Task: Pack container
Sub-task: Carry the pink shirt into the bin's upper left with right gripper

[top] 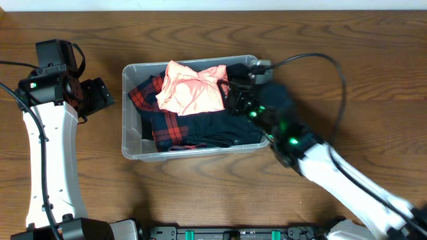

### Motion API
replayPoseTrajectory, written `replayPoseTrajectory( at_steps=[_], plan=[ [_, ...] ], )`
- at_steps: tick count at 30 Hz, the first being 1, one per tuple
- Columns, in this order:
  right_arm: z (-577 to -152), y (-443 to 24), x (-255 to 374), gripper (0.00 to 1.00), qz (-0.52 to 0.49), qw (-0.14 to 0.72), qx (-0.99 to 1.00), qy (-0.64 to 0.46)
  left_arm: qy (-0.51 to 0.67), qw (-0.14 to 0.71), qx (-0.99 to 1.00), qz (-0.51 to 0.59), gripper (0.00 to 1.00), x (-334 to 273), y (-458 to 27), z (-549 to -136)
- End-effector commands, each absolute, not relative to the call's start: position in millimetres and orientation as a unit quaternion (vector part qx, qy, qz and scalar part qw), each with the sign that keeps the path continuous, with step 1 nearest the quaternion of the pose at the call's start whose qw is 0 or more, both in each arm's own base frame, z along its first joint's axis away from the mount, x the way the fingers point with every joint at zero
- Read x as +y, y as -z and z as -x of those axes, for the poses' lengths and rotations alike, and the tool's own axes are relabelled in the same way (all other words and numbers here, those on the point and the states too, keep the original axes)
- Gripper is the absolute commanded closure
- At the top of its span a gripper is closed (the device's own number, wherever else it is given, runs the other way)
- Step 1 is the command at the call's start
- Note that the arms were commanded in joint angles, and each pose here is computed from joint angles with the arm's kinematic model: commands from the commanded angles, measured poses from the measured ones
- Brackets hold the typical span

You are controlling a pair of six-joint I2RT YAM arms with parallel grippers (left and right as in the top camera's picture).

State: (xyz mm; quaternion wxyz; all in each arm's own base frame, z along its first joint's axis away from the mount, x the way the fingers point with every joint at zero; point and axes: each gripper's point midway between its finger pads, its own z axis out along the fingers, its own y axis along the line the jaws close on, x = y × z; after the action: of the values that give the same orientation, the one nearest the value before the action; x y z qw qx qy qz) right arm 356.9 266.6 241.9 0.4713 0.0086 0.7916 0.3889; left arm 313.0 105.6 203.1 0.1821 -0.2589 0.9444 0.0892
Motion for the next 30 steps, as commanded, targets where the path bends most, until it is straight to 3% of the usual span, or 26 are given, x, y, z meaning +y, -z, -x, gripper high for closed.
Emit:
replayPoseTrajectory(
  at_steps=[1, 5, 10, 13, 17, 20, 22, 26, 30],
  plan=[
    [-337.9, -292.9, 277.0, 0.59, 0.058, 0.505, 0.745, -0.433, -0.095, 0.18, 0.943, 0.262, 0.02, 108.6, -202.5, -312.1],
    [-338.1, -311.0, 291.4, 0.68, 0.084, 0.527, 0.706, -0.465, -0.095, 0.18, 0.943, 0.262, 0.02, 108.6, -202.5, -312.1],
    [-364.9, -277.2, 316.9, 0.69, 0.09, 0.537, 0.694, -0.471, -0.095, 0.18, 0.943, 0.262, 0.02, 108.6, -202.5, -312.1],
    [-385.1, -227.1, 332.2, 0.73, 0.057, 0.495, 0.722, -0.481, -0.095, 0.18, 0.943, 0.262, 0.02, 108.6, -202.5, -312.1],
    [-401.4, -124.3, 350.0, 0.76, 0.004, 0.379, 0.804, -0.458, -0.095, 0.18, 0.943, 0.262, 0.02, 108.6, -202.5, -312.1],
    [-391.2, -55.5, 359.3, 0.78, 0.005, 0.276, 0.861, -0.428, -0.095, 0.18, 0.943, 0.262, 0.02, 108.6, -202.5, -312.0],
    [-380.0, -35.4, 362.6, 0.79, 0.011, 0.225, 0.879, -0.42, -0.095, 0.18, 0.943, 0.262, 0.02, 108.6, -202.5, -312.1],
    [-373.1, -51.8, 370.1, 0.74, 0.036, 0.214, 0.872, -0.439, -0.095, 0.18, 0.943, 0.262, 0.02, 108.6, -202.5, -312.1],
    [-367.6, -125.3, 385.2, 0.68, 0.095, 0.252, 0.821, -0.503, -0.095, 0.18, 0.943, 0.262, 0.02, 108.6, -202.5, -312.1]
  ],
)
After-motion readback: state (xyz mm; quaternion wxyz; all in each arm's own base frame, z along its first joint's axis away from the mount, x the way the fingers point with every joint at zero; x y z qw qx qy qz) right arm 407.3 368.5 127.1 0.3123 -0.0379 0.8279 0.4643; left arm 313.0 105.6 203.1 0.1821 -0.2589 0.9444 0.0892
